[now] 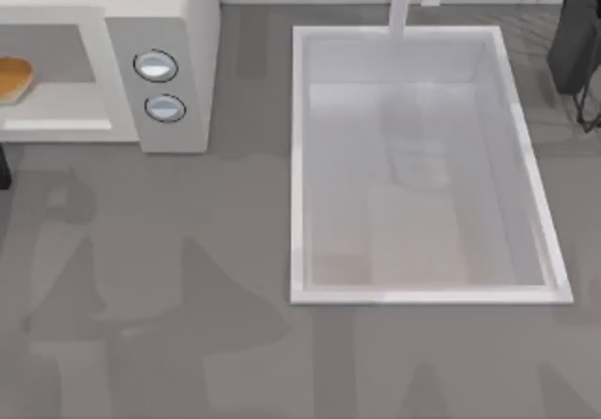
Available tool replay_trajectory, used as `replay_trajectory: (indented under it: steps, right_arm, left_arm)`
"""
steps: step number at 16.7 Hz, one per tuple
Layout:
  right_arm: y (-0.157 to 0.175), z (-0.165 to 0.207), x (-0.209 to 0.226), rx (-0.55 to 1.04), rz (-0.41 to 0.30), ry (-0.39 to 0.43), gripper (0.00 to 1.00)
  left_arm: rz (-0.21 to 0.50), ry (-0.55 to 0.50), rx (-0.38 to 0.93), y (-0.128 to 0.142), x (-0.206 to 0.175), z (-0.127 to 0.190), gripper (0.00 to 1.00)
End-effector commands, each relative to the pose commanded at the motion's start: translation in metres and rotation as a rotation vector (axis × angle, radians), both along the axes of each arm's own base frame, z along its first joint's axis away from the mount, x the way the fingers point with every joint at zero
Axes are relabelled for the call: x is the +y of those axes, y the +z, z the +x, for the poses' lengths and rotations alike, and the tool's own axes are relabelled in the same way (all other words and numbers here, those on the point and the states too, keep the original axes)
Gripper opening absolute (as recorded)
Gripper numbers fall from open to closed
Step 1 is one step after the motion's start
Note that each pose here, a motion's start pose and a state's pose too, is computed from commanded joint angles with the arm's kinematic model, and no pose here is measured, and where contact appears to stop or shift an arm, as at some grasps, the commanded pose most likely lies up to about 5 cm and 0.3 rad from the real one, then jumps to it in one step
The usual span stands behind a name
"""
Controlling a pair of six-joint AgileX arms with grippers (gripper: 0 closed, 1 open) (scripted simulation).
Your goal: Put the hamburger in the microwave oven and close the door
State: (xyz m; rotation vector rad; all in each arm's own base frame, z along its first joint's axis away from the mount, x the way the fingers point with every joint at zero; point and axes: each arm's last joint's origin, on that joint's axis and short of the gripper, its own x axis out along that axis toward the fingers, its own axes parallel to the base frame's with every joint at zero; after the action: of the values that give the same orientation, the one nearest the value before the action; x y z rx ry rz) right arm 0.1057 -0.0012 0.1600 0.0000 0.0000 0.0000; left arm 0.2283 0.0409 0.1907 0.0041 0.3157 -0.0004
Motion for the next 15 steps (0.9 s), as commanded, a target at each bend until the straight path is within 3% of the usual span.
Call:
replay_trajectory:
  steps: [6,10,15]
  right_arm:
    - [0.0,0.0,0.0,0.0,0.0,0.0,1.0]
    - [0.0,0.0,0.0,0.0,0.0,0.0,1.0]
    - [0.0,0.0,0.0,0.0,0.0,0.0,1.0]
  left_arm:
    - [0.03,-0.001,-0.254,0.024,-0.027,-0.08,1.0]
    - [0.018,0.0,-0.351,0.005,-0.037,-0.114,1.0]
    - [-0.004,0.001,-0.32,-0.029,-0.042,-0.123,1.0]
